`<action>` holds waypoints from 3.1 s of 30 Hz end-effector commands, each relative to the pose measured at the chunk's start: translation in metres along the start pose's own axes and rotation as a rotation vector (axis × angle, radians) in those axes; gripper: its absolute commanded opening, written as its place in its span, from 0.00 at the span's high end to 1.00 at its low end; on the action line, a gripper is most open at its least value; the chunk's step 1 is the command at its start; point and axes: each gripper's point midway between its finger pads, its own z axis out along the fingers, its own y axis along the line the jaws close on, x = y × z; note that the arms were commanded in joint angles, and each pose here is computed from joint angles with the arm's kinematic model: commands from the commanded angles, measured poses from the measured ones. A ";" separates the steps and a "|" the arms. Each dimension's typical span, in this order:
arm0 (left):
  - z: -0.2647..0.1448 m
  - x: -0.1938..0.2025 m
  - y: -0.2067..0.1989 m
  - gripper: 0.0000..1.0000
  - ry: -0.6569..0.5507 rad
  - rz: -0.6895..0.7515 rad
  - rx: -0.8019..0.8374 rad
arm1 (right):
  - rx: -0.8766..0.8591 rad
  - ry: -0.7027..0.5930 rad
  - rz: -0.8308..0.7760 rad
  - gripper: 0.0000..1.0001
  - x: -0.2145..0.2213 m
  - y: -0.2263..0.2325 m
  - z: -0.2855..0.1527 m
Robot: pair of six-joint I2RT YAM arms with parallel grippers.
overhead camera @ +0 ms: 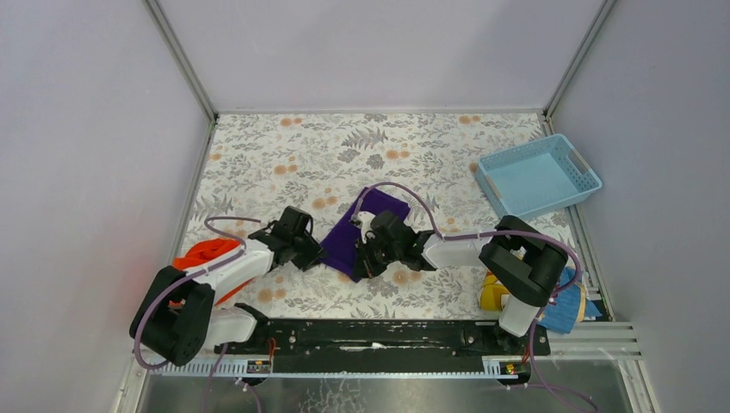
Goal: Roll the towels
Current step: Roll the towel at the center of the board.
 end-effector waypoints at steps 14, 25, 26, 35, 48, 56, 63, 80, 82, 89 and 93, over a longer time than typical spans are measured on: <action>0.004 -0.029 0.004 0.78 -0.090 0.095 -0.168 | -0.150 -0.002 0.165 1.00 -0.004 0.012 -0.006; -0.033 -0.033 -0.015 0.33 -0.131 0.097 -0.037 | -0.289 -0.056 0.356 1.00 -0.011 0.007 -0.011; -0.038 -0.032 -0.015 0.28 -0.140 0.096 -0.019 | -0.298 -0.057 0.377 1.00 -0.011 0.005 -0.011; -0.048 -0.004 0.003 0.17 -0.074 0.091 0.102 | -0.364 -0.051 0.544 1.00 -0.007 -0.010 -0.007; -0.034 0.008 -0.003 0.27 -0.026 0.078 0.233 | -0.339 -0.011 0.574 1.00 -0.002 -0.016 -0.003; -0.025 0.006 -0.013 0.29 -0.016 0.068 0.253 | -0.333 -0.008 0.571 1.00 -0.003 -0.017 -0.002; -0.009 -0.001 -0.004 0.35 -0.033 0.052 0.176 | -0.303 0.001 0.550 1.00 -0.004 -0.019 -0.001; 0.025 0.000 0.037 0.58 -0.015 0.057 -0.053 | -0.082 0.000 0.346 0.72 -0.029 -0.028 -0.022; 0.027 0.000 0.040 0.59 -0.010 0.065 -0.071 | -0.030 -0.008 0.276 0.65 -0.036 -0.028 -0.031; 0.031 0.003 0.042 0.59 0.019 0.084 -0.100 | 0.172 -0.055 -0.065 0.53 -0.052 -0.020 -0.056; 0.031 0.004 0.042 0.59 0.023 0.085 -0.101 | 0.131 -0.084 -0.227 0.53 -0.058 0.006 -0.055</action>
